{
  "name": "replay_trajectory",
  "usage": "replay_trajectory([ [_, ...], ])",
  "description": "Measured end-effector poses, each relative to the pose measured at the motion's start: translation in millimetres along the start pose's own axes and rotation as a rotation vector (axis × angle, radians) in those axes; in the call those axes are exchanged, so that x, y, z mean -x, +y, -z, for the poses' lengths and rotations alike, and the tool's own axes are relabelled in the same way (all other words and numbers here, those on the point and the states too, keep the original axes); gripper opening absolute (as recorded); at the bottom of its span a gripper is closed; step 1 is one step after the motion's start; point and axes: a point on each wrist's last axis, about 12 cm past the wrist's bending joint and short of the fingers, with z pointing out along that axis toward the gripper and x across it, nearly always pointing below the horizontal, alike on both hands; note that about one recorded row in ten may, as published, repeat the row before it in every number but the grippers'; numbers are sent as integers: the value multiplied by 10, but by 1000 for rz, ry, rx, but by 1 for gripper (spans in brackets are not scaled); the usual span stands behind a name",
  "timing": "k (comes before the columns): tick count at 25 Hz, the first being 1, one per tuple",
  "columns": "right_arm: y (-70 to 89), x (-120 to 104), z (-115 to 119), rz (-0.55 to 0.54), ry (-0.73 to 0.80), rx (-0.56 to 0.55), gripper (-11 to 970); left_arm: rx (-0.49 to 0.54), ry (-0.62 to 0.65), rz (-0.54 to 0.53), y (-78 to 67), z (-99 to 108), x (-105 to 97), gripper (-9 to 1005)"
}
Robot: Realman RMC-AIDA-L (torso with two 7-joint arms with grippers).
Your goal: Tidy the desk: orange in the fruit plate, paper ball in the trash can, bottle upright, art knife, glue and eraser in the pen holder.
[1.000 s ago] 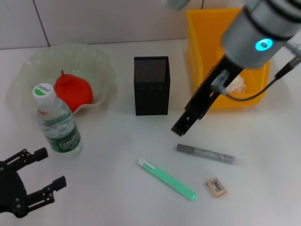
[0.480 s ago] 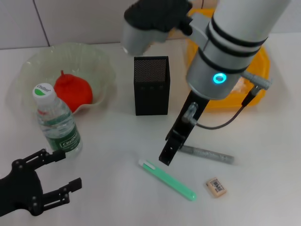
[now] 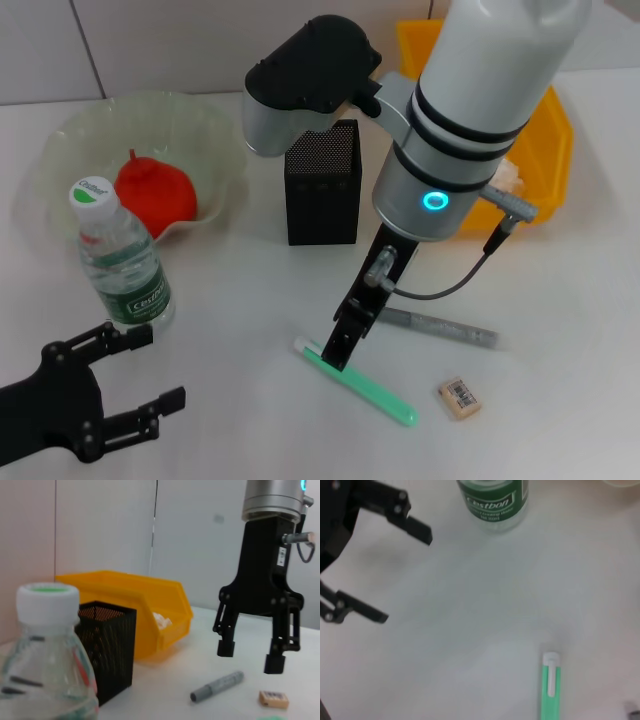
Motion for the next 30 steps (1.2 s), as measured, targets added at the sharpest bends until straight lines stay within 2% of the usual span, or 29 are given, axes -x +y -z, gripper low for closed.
replay_trajectory([
  [9, 65, 42, -178, 23, 4, -15, 813, -21, 36, 10, -47, 19, -59, 802],
  [19, -11, 77, -347, -28, 0, 0, 814, -27, 31, 20, -64, 11, -69, 802],
  [30, -41, 120, -456, -28, 11, -25, 814, -32, 27, 11, -42, -14, -44, 802],
])
